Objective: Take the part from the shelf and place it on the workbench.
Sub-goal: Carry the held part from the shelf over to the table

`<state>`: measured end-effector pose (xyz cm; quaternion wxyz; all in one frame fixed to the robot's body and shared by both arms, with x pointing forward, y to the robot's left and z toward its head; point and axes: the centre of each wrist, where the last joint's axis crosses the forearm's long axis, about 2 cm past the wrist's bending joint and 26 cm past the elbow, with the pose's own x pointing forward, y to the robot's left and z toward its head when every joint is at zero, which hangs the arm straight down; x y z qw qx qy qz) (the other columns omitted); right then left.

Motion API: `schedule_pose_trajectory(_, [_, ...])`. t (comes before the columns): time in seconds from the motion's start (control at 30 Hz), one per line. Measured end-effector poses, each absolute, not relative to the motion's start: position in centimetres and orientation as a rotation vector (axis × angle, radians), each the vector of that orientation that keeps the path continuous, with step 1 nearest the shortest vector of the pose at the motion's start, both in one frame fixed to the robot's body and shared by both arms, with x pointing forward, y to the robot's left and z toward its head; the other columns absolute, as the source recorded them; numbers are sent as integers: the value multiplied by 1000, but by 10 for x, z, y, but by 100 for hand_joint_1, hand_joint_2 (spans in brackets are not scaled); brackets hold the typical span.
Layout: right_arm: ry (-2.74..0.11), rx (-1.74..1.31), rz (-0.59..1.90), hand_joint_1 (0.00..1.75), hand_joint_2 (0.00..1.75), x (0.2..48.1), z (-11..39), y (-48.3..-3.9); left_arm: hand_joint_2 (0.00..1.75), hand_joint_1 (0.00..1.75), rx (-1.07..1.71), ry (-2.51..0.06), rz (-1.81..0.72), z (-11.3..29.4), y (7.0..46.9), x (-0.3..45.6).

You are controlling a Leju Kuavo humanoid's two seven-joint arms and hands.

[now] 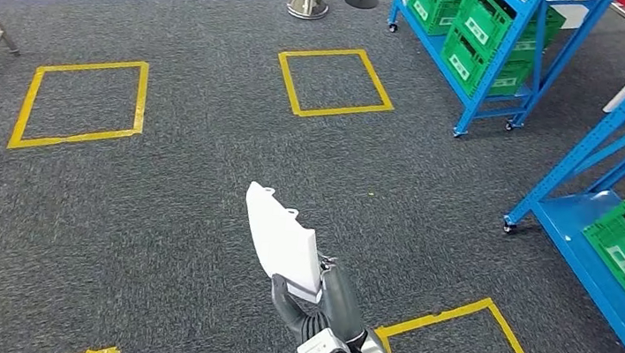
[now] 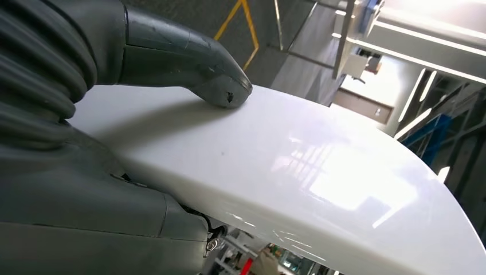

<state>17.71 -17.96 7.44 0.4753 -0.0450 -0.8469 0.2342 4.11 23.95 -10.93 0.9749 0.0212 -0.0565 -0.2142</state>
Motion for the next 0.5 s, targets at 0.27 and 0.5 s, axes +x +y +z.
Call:
schedule_pose_trajectory(0.27, [-2100,-139,554,175,175,186,72,-184,175,0,70,-88,-356,-110,245,38])
schedule_pose_trajectory(0.5, [-2088,-151,587,175,175,190,68,-181,175,0,69,-47,-101,-110,246,34])
